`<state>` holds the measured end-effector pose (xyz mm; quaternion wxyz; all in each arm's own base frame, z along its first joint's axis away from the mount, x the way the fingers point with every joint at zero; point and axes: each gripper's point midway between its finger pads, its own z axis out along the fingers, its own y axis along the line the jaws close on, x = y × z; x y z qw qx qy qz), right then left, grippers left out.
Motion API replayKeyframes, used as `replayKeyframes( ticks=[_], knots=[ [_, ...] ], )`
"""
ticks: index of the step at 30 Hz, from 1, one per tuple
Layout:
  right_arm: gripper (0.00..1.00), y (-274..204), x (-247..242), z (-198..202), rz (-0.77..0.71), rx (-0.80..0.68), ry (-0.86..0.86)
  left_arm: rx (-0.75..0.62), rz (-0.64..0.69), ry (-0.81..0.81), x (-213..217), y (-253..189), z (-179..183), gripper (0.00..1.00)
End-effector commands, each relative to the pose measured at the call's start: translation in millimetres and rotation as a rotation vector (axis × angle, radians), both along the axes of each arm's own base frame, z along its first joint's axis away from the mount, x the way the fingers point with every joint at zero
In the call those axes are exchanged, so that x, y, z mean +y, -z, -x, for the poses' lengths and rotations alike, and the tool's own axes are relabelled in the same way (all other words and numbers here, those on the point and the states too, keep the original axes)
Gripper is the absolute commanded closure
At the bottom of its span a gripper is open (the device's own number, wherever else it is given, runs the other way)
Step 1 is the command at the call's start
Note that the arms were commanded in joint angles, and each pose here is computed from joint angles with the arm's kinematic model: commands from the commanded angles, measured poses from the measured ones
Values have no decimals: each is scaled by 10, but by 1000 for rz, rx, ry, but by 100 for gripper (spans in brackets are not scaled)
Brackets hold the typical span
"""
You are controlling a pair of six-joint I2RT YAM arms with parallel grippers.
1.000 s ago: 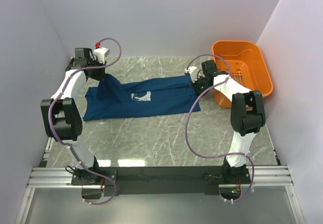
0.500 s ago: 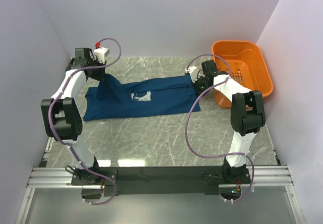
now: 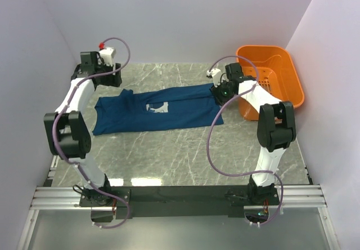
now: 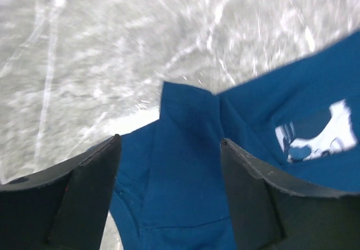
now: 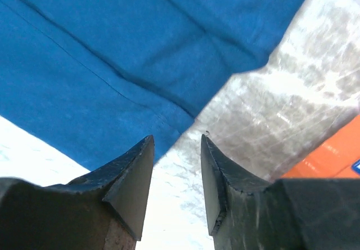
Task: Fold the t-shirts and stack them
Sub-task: Fold the tshirt
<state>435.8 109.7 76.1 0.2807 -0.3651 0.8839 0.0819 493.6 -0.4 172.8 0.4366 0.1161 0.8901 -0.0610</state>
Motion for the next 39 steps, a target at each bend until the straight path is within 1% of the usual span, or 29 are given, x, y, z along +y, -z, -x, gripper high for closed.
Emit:
replayKeyframes(
  ticks=[1,2,3,4,5,6,7,8,9,10,11,13,15,16,17,18,19,21,27,31,37,39],
  knots=[
    [53,-483,121,-22,-99,-54,7,-195,75,-134,162,-776,112,23],
    [53,-493,126,16,-111,-46,5,-191,145,-188,175,-816,184,21],
    [53,-491,159,88,-131,-24,-5,-217,179,-239,279,-945,301,20],
    [53,-481,168,175,-142,-8,-9,-180,226,-279,305,-790,413,19],
    [53,-461,187,242,-152,7,-16,-154,315,-366,413,-745,513,19],
    [53,-443,201,294,-164,18,-17,-157,359,-398,436,-787,631,19],
    [53,-373,209,415,-178,45,-24,-86,414,-434,419,-509,779,19],
    [53,-342,207,465,-182,54,-21,-60,486,-506,493,-409,870,18],
    [53,-311,211,502,-188,61,-17,-53,519,-514,475,-377,963,18],
    [53,-242,214,573,-190,82,-20,7,551,-527,419,-112,1087,18],
    [53,-218,216,597,-192,92,-18,25,586,-529,389,-52,1135,19],
    [53,-157,222,645,-197,117,-15,81,601,-564,372,155,1221,21],
    [53,-127,218,668,-202,136,2,151,597,-612,400,356,1266,24],
    [53,-96,218,677,-200,145,11,175,598,-632,419,395,1263,27],
    [53,-71,189,663,-186,147,31,202,593,-646,435,445,1267,28],
    [53,-53,173,652,-186,155,61,282,578,-696,462,622,1333,29],
    [53,-9,161,647,-178,166,82,296,574,-717,489,620,1304,29],
    [53,38,119,639,-164,170,125,357,554,-759,522,745,1369,29],
    [53,214,60,762,-144,209,167,387,522,-784,551,846,1462,29],
    [53,289,-21,776,-116,216,202,434,490,-800,571,973,1531,32],
    [53,347,-52,792,-111,233,218,405,369,-859,798,928,1591,31],
    [53,361,-65,792,-108,234,223,423,343,-871,832,978,1610,31]
  ],
)
